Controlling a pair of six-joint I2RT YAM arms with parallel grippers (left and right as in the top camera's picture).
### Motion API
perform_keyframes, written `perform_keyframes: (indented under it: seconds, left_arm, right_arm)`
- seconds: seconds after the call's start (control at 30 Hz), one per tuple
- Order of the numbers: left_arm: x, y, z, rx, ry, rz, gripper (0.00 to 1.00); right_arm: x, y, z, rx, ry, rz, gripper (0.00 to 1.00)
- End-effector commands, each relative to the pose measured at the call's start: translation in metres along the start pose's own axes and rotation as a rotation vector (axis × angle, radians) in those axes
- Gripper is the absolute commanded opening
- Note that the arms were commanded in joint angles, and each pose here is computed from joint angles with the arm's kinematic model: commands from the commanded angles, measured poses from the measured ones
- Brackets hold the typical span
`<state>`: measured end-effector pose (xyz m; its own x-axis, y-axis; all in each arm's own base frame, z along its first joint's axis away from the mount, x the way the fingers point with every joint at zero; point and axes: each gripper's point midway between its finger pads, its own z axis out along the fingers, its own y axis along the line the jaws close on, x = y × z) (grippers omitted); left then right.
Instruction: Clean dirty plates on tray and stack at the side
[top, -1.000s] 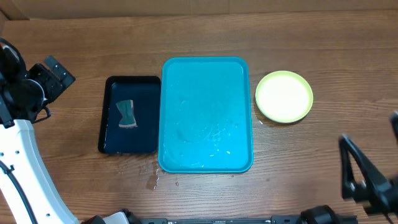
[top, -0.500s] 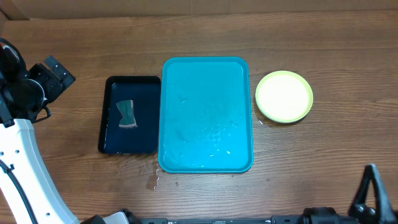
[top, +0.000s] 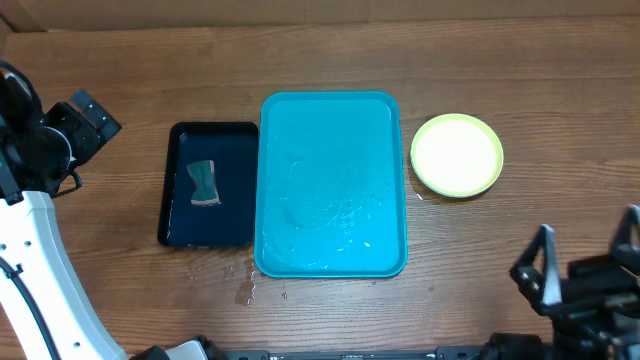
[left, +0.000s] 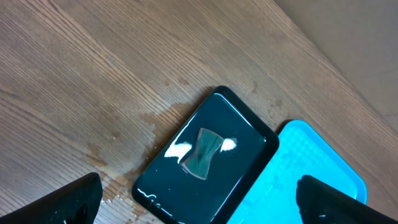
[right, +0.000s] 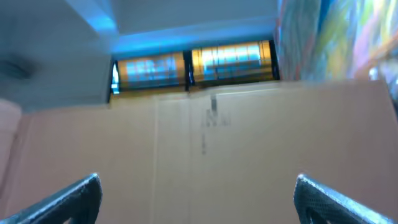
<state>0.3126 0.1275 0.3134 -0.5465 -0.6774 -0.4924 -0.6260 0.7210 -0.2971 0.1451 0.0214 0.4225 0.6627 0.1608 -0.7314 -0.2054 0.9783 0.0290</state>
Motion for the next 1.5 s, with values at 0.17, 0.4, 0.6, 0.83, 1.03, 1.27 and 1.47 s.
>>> perform_keyframes:
  seconds: [0.17,0.4,0.6,0.83,1.03,1.27,1.47]
  left_arm:
    - [-0.002,-0.002,-0.001,0.01,-0.003,-0.015,1.0]
    - [-0.002,-0.002,-0.001,0.01,-0.003,-0.015,1.0]
    - [-0.002,-0.002,-0.001,0.01,-0.003,-0.015,1.0]
    - [-0.002,-0.002,-0.001,0.01,-0.003,-0.015,1.0]
    - [-0.002,-0.002,-0.001,0.01,-0.003,-0.015,1.0]
    - [-0.002,-0.002,-0.001,0.01,-0.003,-0.015,1.0]
    - [-0.002,-0.002,-0.001,0.01,-0.003,-0.015,1.0]
  right_arm:
    - [0.122,-0.003,-0.031,-0.023,0.197,0.08,1.0]
    - [0.21,-0.01,-0.067,0.03,0.554,0.126,1.0]
    - [0.251,-0.008,-0.098,-0.004,0.764,0.025,1.0]
    - [0.251,-0.008,-0.098,-0.016,0.763,-0.002,1.0]
    - [0.25,-0.009,-0.097,-0.014,0.76,-0.002,1.0]
    - [0.25,-0.01,-0.097,-0.01,0.76,-0.004,1.0]
    - [0.25,-0.01,-0.097,-0.01,0.759,-0.004,1.0]
